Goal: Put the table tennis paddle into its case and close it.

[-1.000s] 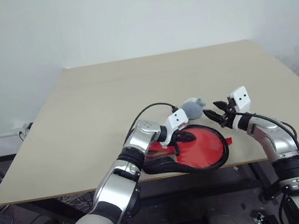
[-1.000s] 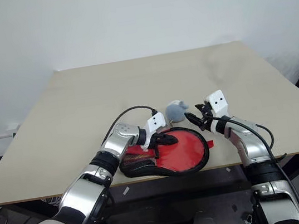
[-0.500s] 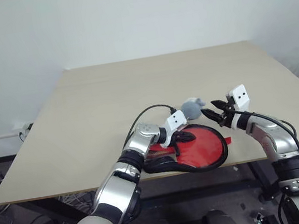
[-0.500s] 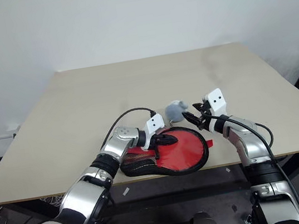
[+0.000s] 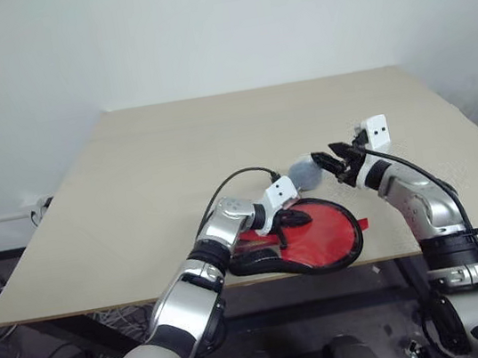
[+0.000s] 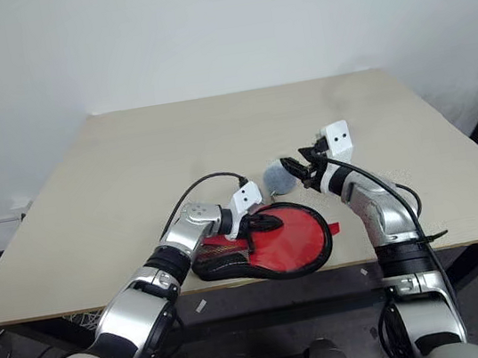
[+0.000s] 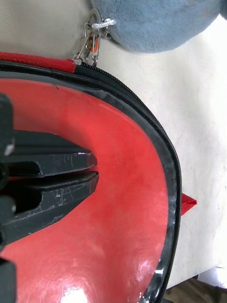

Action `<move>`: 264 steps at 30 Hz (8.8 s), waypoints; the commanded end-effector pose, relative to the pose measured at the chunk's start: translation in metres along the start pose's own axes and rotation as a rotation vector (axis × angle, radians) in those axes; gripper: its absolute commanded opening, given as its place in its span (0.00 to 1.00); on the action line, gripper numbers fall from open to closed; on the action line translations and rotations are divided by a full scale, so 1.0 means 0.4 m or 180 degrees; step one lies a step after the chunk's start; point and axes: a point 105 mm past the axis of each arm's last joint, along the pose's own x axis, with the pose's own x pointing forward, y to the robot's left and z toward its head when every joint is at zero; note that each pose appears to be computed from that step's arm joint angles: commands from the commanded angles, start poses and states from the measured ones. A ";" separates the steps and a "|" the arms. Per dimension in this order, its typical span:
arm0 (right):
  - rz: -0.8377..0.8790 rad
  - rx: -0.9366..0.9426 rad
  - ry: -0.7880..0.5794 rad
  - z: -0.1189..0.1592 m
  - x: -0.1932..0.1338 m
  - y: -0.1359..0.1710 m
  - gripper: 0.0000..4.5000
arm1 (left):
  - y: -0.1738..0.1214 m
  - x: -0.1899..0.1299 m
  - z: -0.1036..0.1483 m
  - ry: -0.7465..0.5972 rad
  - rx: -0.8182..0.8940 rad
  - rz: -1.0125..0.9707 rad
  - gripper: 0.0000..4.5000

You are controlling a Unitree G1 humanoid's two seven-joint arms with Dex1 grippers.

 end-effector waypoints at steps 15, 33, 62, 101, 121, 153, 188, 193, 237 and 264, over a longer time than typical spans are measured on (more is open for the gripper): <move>-0.0080 -0.0066 0.0309 -0.008 0.091 -0.001 0.65 | -0.019 -0.014 -0.103 0.0498 -0.0355 -0.0127 0.01; -0.0123 0.0054 0.0647 -0.070 0.103 -0.025 0.65 | -0.015 -0.023 -0.103 0.0599 -0.0336 -0.0162 0.01; -0.0801 -0.0440 0.0936 -0.065 -0.097 -0.180 0.01 | -0.022 -0.006 -0.117 0.0696 -0.0307 -0.0109 0.00; 0.0278 -0.1721 0.2356 -0.111 -0.459 -0.170 0.01 | -0.025 0.002 -0.121 0.0756 -0.0288 -0.0096 0.00; 0.2105 -0.1229 0.2533 -0.195 -0.548 0.099 0.01 | -0.026 0.006 -0.117 0.0772 -0.0256 -0.0114 0.00; 0.2617 -0.0266 0.1868 -0.217 -0.525 0.266 0.01 | -0.043 0.017 -0.123 0.0818 -0.0232 -0.0213 0.00; 0.2961 -0.0056 0.1114 -0.190 -0.210 0.498 0.01 | -0.058 0.056 -0.080 0.0835 -0.0073 -0.0398 0.00; 0.2724 -0.0056 0.0982 -0.197 -0.124 0.518 0.01 | -0.053 0.055 -0.075 0.0829 -0.0063 -0.0375 0.00; 0.2392 -0.0278 0.0854 -0.183 -0.037 0.470 0.01 | 0.110 -0.165 0.047 -0.0379 -0.0414 0.0337 0.00; 0.2119 -0.0269 0.0551 -0.117 0.017 0.398 0.65 | 0.128 -0.310 0.045 -0.0814 -0.0616 0.0813 0.00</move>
